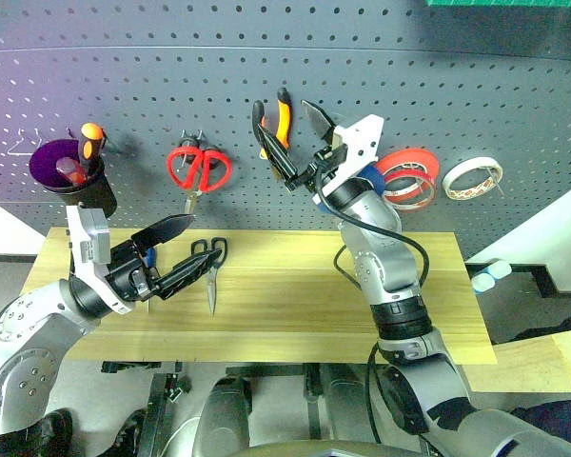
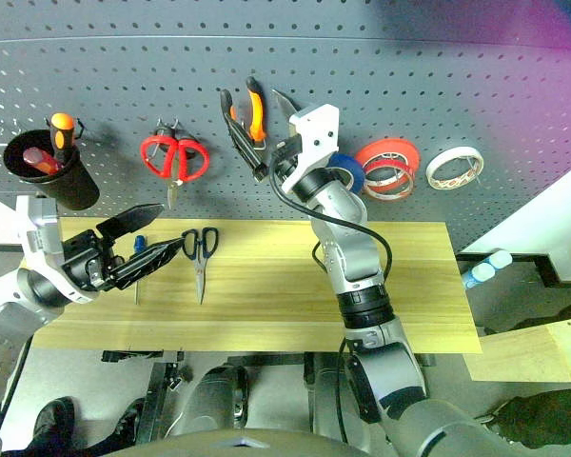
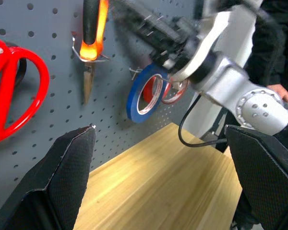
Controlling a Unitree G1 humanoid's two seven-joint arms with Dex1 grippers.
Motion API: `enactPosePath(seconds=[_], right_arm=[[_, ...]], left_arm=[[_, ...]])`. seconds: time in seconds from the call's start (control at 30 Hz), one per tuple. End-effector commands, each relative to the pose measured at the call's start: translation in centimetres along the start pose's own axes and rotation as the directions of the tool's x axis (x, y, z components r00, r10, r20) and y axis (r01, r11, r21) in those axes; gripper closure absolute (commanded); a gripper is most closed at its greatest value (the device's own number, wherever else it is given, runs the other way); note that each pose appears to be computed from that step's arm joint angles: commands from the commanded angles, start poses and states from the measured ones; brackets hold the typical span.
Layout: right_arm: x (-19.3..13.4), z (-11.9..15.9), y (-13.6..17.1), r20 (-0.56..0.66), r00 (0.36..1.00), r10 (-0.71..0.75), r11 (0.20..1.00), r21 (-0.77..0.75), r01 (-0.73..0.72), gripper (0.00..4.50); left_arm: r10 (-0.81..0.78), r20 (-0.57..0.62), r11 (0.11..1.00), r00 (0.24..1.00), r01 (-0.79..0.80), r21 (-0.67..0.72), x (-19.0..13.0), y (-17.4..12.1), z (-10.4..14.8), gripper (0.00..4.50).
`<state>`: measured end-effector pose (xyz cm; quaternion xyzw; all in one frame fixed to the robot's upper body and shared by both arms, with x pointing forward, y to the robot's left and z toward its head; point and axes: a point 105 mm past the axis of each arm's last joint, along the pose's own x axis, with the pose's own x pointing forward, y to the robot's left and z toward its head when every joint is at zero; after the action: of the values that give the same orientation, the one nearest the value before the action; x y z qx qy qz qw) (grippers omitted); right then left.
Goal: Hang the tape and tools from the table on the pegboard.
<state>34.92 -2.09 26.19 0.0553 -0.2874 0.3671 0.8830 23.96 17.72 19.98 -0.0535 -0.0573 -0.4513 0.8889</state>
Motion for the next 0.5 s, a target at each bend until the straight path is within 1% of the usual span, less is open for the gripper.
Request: enactPosePath(seconds=[0.03,0.27,0.43,0.5], right_arm=[[0.0,2.3,1.5,0.089,0.993,0.080,0.997,-0.003,-0.080,0.05],[-1.1,3.4,3.5,0.110,0.975,0.193,0.975,0.091,-0.203,0.05],[-2.9,3.6,4.4,0.092,0.956,0.278,0.943,0.163,-0.290,0.05],[-3.9,3.7,4.7,0.078,0.944,0.321,0.919,0.214,-0.331,0.05]], left_arm=[[-0.019,0.006,0.999,1.000,0.018,0.040,-0.1,-0.3,0.9,0.00],[-0.023,-0.004,0.999,1.000,0.023,0.048,-0.1,0.0,1.2,0.00],[-0.032,-0.011,0.998,0.999,0.032,0.046,0.0,0.2,1.1,0.00],[-0.028,-0.014,0.999,1.000,0.029,0.044,0.0,0.2,0.9,0.00]])
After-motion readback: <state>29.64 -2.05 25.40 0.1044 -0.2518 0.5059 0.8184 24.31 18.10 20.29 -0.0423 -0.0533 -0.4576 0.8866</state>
